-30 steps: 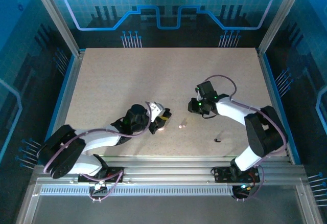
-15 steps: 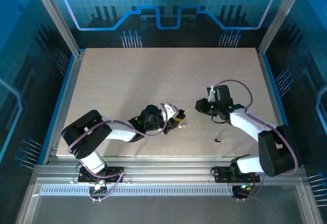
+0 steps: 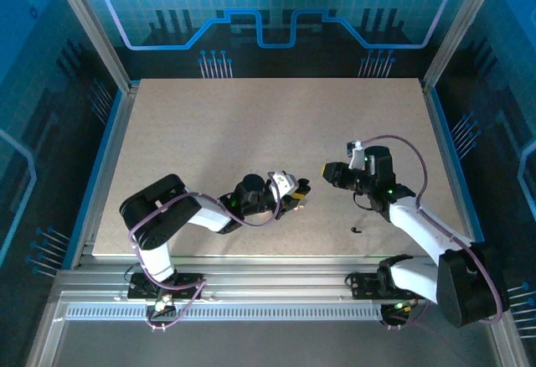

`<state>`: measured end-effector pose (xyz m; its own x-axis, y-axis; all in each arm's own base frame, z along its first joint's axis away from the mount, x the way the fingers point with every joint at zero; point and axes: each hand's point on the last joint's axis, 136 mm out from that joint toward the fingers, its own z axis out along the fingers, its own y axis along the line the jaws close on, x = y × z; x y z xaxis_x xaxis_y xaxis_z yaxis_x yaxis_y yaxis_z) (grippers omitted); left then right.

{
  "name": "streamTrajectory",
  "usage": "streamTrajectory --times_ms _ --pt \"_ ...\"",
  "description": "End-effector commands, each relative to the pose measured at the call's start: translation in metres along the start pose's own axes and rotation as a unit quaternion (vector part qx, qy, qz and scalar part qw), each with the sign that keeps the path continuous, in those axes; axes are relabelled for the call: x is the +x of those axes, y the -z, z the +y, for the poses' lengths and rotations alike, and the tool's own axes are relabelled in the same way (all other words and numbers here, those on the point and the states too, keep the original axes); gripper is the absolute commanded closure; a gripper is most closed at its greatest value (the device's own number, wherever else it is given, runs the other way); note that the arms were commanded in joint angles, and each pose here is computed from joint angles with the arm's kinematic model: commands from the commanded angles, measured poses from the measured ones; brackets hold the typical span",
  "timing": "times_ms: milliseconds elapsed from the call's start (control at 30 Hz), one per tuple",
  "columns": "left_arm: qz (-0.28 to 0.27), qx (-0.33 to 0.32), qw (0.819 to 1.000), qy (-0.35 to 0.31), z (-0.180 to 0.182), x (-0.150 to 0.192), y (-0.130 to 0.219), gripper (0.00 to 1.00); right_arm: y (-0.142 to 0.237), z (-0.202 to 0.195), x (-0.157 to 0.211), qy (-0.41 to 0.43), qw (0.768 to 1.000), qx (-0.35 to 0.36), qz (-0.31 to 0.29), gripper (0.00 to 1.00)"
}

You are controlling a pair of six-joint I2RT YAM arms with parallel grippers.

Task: Insert the wireless bluetooth earbuds into the charging case

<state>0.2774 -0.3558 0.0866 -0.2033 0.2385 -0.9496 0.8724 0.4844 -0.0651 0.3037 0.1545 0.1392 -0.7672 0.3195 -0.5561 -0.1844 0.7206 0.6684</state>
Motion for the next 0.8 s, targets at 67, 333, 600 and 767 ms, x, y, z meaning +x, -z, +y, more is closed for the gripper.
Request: streamTrajectory --times_ms 67,333,600,767 --pt "-0.061 -0.010 0.998 -0.028 0.000 -0.026 -0.002 0.92 0.006 0.017 -0.007 0.021 0.998 -0.046 -0.024 0.78" --pt "-0.121 -0.032 0.992 -0.022 0.004 -0.037 0.000 0.92 0.022 0.037 -0.012 0.040 0.995 -0.066 -0.058 0.77" --pt "-0.147 -0.033 0.988 -0.041 0.001 -0.050 0.000 0.92 0.025 0.052 -0.015 0.057 0.993 -0.076 -0.071 0.77" --pt "-0.157 -0.039 0.985 -0.051 0.002 -0.059 0.002 0.92 0.026 0.062 -0.018 0.064 0.991 -0.088 -0.076 0.77"
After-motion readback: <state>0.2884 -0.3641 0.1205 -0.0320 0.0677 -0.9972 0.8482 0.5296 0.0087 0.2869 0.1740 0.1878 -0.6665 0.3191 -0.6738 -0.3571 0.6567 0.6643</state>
